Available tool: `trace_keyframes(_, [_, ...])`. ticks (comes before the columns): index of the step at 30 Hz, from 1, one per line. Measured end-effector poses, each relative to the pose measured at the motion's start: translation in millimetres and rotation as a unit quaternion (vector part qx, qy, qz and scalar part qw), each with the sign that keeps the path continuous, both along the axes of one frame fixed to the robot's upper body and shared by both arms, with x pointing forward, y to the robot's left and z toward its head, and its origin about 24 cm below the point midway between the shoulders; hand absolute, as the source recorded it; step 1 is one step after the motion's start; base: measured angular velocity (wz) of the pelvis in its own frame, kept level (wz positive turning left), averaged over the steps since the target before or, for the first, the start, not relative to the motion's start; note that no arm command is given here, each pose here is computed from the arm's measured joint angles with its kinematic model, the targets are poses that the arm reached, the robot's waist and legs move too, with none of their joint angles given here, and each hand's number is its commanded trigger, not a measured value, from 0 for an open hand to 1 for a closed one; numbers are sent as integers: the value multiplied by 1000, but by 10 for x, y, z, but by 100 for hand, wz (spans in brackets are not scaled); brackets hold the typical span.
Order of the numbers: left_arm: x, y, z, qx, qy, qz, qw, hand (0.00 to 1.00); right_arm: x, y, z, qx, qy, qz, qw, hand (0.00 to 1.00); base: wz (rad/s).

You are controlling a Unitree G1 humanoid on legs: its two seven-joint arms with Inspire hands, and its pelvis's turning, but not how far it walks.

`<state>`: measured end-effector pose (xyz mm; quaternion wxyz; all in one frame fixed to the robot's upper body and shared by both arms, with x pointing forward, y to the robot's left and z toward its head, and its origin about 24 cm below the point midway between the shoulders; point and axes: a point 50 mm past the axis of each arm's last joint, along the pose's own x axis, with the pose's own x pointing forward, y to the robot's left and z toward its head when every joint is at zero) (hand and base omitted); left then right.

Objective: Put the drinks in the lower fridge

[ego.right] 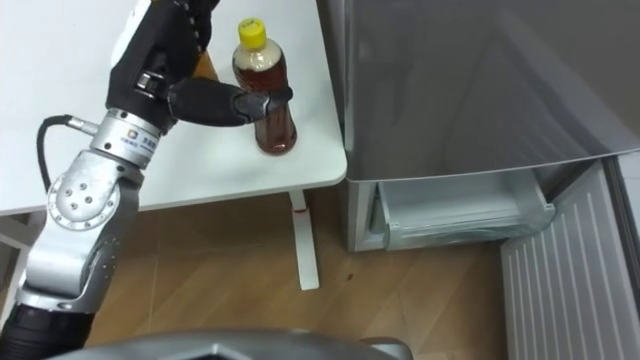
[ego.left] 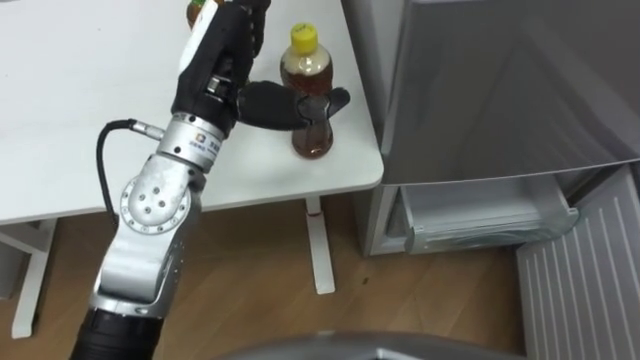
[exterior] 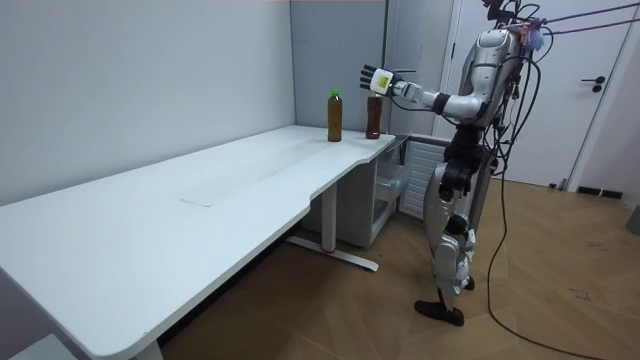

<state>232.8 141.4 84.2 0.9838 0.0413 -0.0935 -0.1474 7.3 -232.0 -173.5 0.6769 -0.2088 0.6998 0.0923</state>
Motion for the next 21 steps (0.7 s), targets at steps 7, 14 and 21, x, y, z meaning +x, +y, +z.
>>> trace_keyframes(7, [7, 4, -107, -9, 31, -17, 999, 0, -2, 1, -1, -4, 0, -1, 1000, 0, 0])
trace_keyframes(14, [8, 1, -145, -43, 51, -31, 997, 0, -11, 0, 0, -6, 4, -18, 1000, 0, 0])
trace_keyframes(21, [13, 13, -204, -57, 69, -30, 996, 0, -12, 4, -1, -4, 0, -38, 999, 0, 0])
